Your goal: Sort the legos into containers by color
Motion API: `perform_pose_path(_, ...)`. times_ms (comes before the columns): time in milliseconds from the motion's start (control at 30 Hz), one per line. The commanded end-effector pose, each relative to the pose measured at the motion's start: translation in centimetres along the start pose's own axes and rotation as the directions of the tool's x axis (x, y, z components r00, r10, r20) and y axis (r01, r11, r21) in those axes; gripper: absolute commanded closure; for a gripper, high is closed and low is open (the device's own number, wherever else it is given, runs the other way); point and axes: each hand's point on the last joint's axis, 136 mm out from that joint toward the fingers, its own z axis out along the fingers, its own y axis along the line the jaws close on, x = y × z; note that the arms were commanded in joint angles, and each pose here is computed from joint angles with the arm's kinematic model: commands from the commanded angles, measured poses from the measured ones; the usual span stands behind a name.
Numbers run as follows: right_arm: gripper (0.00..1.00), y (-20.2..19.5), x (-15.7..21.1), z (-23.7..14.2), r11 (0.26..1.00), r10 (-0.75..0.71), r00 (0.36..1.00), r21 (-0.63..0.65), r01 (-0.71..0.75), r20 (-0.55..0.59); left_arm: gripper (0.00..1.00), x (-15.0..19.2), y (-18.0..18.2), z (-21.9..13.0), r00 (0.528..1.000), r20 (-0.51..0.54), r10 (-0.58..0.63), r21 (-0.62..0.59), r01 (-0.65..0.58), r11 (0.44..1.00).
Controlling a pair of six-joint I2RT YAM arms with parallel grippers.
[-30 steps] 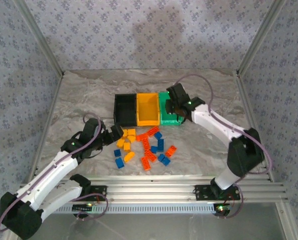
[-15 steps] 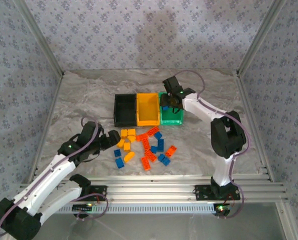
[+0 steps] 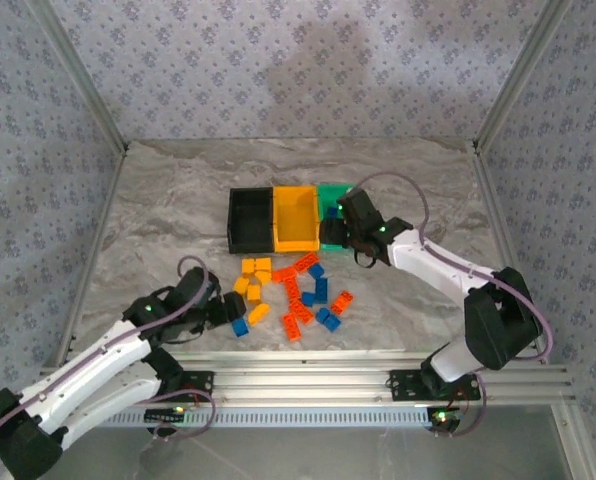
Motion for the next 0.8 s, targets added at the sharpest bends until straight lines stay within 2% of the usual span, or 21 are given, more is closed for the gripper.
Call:
perform_pose_path(0,0.25,0.1,0.7,-0.1,0.999,0.032,0.999,-0.016,-0.032,-0.003,0.19,1.7,0.4,1.2,0.999,-0.035,-0.010,-0.018,0.010,1.000)
perform_pose_path(200,0.25,-0.1,0.6,-1.4,0.999,0.020,0.999,-0.031,-0.019,0.025,0.20,2.0,-0.9,2.5,0.998,-0.031,0.049,0.003,-0.049,0.999)
perform_pose_path(433,0.25,-1.3,1.2,-2.6,0.999,0.032,0.999,-0.016,-0.032,0.043,0.22,1.7,-0.9,3.8,0.996,-0.030,0.080,-0.030,-0.081,0.996)
perform_pose_path(667,0.24,-2.3,1.5,-3.3,0.999,0.046,0.998,0.000,-0.046,0.053,0.38,2.3,0.6,4.3,0.996,-0.066,0.064,-0.115,-0.071,0.991)
perform_pose_path(767,0.24,-2.5,1.4,-3.7,0.999,0.052,0.997,0.002,-0.052,0.060,0.41,2.4,1.2,3.9,0.996,-0.066,0.060,-0.136,-0.068,0.988)
